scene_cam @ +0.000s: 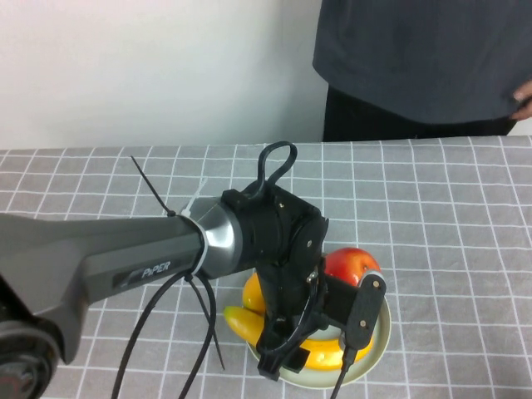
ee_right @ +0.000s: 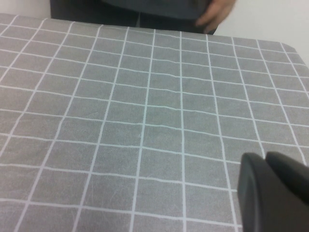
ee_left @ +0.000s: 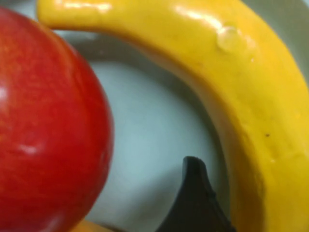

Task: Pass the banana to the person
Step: Pick up the banana, then hand the grabbed banana to the person

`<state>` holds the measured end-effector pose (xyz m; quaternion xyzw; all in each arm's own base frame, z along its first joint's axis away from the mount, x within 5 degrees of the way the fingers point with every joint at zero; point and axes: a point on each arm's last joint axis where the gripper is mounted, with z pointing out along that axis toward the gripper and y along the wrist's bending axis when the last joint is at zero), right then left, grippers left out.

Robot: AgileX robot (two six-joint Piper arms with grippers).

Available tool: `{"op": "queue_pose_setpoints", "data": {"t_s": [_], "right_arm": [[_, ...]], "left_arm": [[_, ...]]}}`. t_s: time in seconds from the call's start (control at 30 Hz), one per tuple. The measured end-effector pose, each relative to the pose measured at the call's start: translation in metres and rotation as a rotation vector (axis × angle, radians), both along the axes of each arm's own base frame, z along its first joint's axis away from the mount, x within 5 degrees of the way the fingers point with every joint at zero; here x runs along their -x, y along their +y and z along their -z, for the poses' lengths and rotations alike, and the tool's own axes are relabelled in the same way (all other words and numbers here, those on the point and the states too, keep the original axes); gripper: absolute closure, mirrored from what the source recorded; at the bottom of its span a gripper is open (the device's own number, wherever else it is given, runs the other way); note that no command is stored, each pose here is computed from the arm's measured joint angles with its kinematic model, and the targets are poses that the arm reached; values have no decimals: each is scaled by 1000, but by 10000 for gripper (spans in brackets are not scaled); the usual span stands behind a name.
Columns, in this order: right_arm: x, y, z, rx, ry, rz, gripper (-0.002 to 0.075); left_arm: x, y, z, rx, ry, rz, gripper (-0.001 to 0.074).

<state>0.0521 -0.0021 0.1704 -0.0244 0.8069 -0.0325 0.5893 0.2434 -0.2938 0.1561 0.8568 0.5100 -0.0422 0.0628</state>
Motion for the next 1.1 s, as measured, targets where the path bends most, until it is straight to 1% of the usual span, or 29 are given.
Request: {"op": "queue_pose_setpoints", "data": {"t_s": [0.3,0.4,0.47,0.5,0.7,0.83,1.1], "right_arm": [[0,0,0,0,0,0,735],[0,0,0,0,0,0,735],[0,0,0,0,0,0,735],[0,0,0,0,0,0,735],[0,0,0,0,0,0,735],[0,0,0,0,0,0,735],[0,0,0,0,0,0,735]], "left_arm": [[-5,-4,10,19,-26,-4,302],[-5,-4,10,21,-23,-21,363],[-5,-4,10,20,-17,-47,440],[-5,-4,10,18,-14,-53,456],[-1,0,7,-16,24,-73,451],[3,4,-17,7,16,-122,451],[22,24,-100,118,-35,-220,451]]}}
